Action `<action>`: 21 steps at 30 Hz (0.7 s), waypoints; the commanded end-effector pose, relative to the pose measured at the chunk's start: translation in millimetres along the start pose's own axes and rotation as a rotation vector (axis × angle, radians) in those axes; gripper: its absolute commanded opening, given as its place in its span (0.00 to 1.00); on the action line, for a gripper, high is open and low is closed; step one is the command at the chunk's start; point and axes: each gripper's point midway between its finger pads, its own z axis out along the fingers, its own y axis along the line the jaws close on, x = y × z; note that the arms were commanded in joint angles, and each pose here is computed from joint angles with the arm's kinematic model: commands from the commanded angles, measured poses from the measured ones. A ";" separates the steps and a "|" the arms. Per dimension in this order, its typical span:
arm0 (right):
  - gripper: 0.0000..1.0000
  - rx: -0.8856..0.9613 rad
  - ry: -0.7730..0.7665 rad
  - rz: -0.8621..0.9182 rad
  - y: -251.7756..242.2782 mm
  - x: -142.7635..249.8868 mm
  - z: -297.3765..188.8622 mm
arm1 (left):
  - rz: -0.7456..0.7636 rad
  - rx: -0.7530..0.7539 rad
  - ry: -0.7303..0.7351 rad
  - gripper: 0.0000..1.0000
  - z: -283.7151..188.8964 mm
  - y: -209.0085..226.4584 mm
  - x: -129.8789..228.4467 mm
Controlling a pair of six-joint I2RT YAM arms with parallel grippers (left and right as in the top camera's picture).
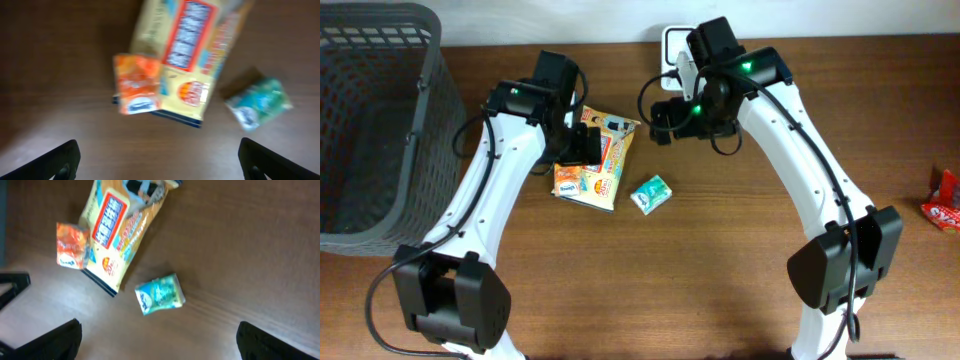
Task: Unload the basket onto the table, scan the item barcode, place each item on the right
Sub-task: 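Reach the right gripper down and grasp the green tissue pack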
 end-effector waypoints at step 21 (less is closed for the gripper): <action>0.99 0.443 0.161 0.096 -11.8 100.9 -65.7 | -0.052 -0.141 0.012 0.99 18.2 26.2 10.4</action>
